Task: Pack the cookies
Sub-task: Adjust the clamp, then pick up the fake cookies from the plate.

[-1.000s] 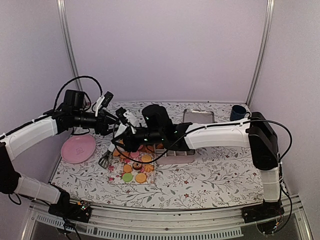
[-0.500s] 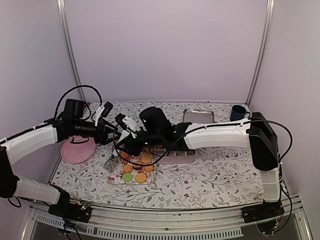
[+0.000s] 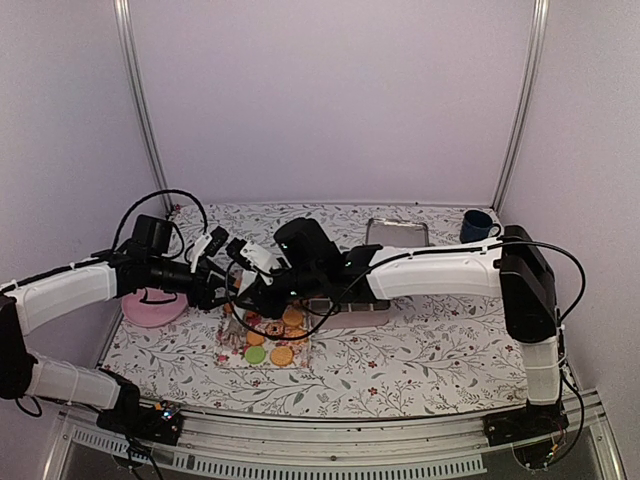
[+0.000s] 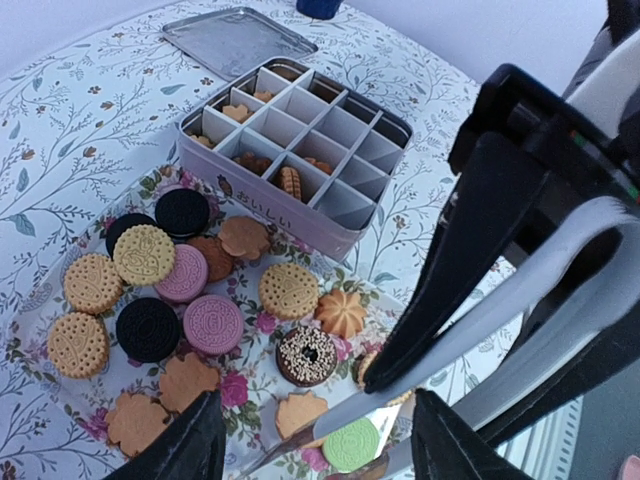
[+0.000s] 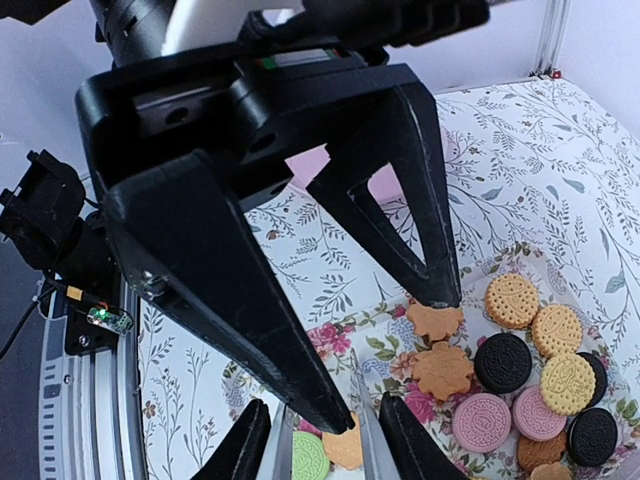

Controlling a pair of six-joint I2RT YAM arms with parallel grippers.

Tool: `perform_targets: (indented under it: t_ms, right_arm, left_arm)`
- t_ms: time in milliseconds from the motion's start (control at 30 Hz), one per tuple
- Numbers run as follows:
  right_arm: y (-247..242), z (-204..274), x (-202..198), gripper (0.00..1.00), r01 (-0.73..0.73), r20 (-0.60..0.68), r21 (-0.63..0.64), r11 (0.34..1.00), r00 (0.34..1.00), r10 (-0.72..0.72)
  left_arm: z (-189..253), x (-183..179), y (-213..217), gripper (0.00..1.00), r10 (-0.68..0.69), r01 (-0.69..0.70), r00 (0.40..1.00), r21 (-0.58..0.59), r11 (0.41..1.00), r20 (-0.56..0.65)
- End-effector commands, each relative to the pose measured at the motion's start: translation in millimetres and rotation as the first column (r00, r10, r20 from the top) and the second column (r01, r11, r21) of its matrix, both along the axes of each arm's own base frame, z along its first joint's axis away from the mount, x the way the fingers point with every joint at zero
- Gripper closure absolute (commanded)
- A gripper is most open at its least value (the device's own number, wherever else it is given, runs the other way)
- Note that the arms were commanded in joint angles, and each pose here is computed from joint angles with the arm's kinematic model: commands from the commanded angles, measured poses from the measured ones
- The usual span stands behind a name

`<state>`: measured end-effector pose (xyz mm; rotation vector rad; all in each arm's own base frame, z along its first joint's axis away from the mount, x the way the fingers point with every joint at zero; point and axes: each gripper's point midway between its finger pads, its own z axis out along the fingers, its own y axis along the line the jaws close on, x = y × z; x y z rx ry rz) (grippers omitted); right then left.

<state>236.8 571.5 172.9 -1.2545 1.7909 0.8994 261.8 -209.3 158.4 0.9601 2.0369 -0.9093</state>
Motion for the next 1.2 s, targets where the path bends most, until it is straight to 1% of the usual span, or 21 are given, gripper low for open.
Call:
perform_targets:
  t_ms: [0, 133, 300, 367, 500, 733, 967, 1033, 1167]
  right_arm:
    - [6.3, 24.0, -1.4, 0.64, -0.019, 0.068, 0.023, 1.000, 0.998, 0.017]
    - [8.0, 19.7, -5.5, 0.64, -0.028, 0.078, -0.001, 1.000, 0.997, 0.028]
    - [8.2, 18.4, -6.4, 0.64, -0.029, 0.086, -0.016, 0.999, 0.996, 0.030]
    - [8.1, 16.2, -6.1, 0.62, -0.031, 0.085, -0.021, 0.999, 0.996, 0.033]
    - [11.1, 10.6, -11.9, 0.58, -0.053, 0.072, -0.027, 0.998, 0.996, 0.055]
    - [14.0, -6.4, -16.2, 0.56, -0.066, 0.046, -0.051, 0.996, 0.997, 0.069]
    - [17.0, -9.4, -14.0, 0.52, -0.052, 0.040, -0.045, 0.998, 0.998, 0.054]
    - [18.8, -9.3, -14.4, 0.50, -0.051, 0.034, -0.035, 0.998, 0.998, 0.052]
    - [21.6, -7.5, -15.3, 0.49, -0.047, 0.026, -0.014, 0.999, 0.999, 0.048]
  left_arm:
    - [-3.8, -11.9, 1.9, 0.36, -0.021, 0.021, 1.000, 0.001, 1.000, -0.001]
    - [-5.5, -11.7, 1.5, 0.37, -0.019, 0.019, 1.000, 0.001, 1.000, -0.009]
    - [-10.2, -9.6, 4.8, 0.37, -0.030, 0.029, 0.998, 0.035, 0.999, 0.047]
    - [-12.7, -7.2, 6.7, 0.37, -0.029, 0.026, 0.998, 0.046, 0.999, 0.063]
    - [-13.4, -6.9, 6.7, 0.37, -0.038, 0.035, 0.998, 0.048, 0.998, 0.059]
    - [-1.0, -5.0, 2.0, 0.37, -0.038, 0.037, 0.997, 0.017, 0.999, 0.060]
    - [-6.7, -7.7, 2.0, 0.39, -0.035, 0.034, 0.998, 0.026, 0.999, 0.048]
    - [-8.2, -7.4, 2.1, 0.39, -0.031, 0.030, 0.999, 0.026, 0.999, 0.037]
    - [-8.6, -7.9, 2.2, 0.39, -0.033, 0.032, 0.999, 0.027, 0.999, 0.034]
